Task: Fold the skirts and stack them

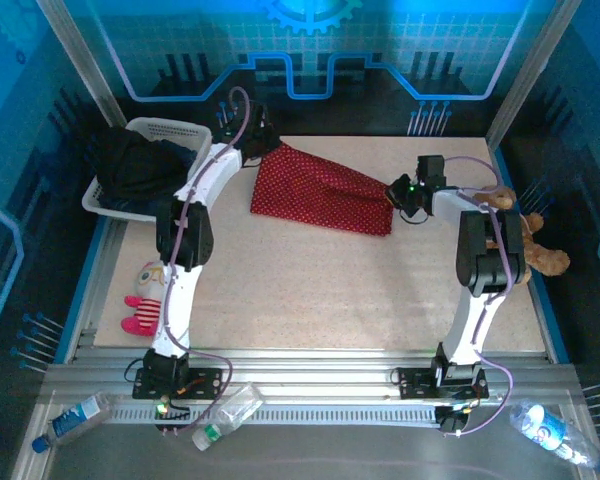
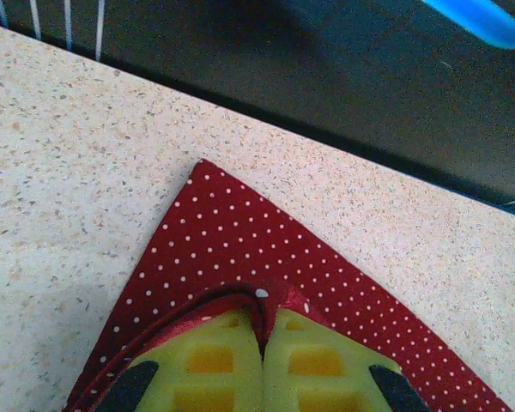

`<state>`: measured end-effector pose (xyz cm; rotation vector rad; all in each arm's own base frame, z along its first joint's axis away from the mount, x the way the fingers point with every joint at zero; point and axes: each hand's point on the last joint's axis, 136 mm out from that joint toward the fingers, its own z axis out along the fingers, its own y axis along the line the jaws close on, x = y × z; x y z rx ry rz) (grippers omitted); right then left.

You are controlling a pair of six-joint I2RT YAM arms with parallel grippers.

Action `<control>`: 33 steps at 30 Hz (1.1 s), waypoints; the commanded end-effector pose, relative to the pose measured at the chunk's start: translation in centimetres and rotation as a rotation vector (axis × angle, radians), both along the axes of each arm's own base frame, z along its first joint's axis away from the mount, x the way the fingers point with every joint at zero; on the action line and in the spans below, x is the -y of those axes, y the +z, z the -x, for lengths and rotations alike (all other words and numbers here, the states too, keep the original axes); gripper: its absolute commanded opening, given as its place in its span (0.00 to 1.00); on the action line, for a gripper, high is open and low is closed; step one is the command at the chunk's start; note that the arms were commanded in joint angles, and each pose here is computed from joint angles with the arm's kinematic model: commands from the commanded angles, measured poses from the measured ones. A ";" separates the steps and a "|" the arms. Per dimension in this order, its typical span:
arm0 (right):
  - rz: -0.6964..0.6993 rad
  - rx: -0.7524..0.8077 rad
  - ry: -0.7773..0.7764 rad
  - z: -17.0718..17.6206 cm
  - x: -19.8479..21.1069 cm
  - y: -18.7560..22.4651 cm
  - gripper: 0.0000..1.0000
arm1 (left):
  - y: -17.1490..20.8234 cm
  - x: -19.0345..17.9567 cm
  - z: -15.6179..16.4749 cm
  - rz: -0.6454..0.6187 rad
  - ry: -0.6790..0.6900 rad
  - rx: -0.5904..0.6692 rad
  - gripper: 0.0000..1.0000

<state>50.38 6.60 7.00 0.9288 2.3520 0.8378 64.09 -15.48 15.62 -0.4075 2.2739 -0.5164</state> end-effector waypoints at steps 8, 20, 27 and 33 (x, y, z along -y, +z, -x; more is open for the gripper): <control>-0.092 0.136 0.048 -2.4 1.4 2.0 0.52 | 1.4 -0.6 -2.0 0.062 -0.034 0.018 0.93; -0.067 0.133 0.175 0.0 -2.1 4.1 1.00 | -1.8 4.6 2.5 0.367 -0.209 -0.177 0.99; -0.114 0.042 0.297 -0.3 -6.0 1.5 1.00 | -6.3 5.8 3.5 0.434 -0.206 -0.285 0.99; -0.091 -0.066 0.278 0.1 -5.9 -2.1 1.00 | -11.3 4.7 5.1 0.387 -0.147 -0.381 0.99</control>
